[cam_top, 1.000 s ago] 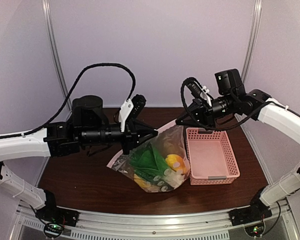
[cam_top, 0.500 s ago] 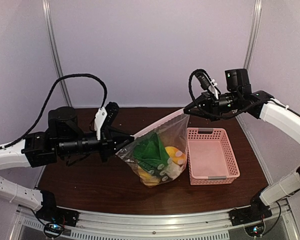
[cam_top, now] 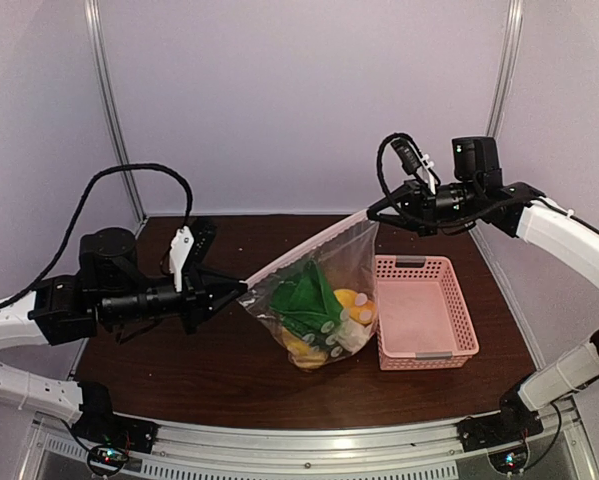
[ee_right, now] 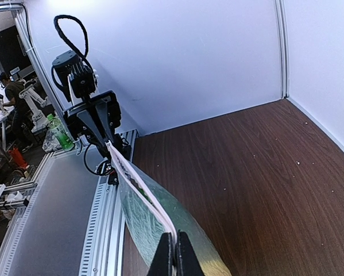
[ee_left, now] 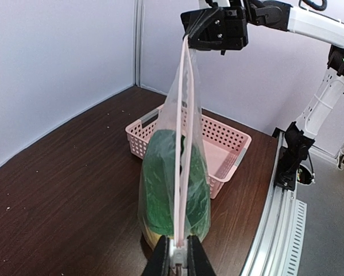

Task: Place the food in the zip-top bag and seal the zipper
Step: Zip the zipper of the food storage bag.

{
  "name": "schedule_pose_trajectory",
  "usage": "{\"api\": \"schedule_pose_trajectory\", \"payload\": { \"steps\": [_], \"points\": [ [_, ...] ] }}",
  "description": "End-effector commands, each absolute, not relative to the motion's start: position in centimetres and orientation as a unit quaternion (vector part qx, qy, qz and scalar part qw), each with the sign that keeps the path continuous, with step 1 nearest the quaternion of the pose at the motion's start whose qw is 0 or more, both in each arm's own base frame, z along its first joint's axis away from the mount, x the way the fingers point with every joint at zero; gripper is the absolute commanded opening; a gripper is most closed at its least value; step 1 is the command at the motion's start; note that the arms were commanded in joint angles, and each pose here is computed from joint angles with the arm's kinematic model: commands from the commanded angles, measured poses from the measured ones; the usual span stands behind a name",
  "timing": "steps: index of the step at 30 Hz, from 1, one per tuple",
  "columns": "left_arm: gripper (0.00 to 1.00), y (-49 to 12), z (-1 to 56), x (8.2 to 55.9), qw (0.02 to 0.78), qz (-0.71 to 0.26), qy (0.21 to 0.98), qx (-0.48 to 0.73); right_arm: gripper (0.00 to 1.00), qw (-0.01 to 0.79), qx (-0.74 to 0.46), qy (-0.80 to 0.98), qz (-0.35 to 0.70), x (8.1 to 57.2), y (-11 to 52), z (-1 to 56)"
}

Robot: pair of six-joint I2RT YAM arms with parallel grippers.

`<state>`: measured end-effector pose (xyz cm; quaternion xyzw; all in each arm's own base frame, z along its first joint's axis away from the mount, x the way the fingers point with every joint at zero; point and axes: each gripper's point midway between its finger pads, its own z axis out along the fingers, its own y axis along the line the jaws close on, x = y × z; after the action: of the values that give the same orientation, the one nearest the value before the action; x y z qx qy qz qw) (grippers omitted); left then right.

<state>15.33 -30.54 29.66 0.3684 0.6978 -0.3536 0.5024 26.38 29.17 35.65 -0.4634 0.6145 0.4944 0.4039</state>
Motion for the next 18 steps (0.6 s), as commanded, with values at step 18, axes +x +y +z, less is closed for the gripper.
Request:
{"api": "schedule_pose_trajectory", "payload": {
  "steps": [18],
  "points": [
    [0.0,-31.5,31.0,17.5,0.541,-0.304,0.687,0.376,0.35,0.434,-0.487,0.614,0.445,29.0,30.1,37.0]
  ]
}}
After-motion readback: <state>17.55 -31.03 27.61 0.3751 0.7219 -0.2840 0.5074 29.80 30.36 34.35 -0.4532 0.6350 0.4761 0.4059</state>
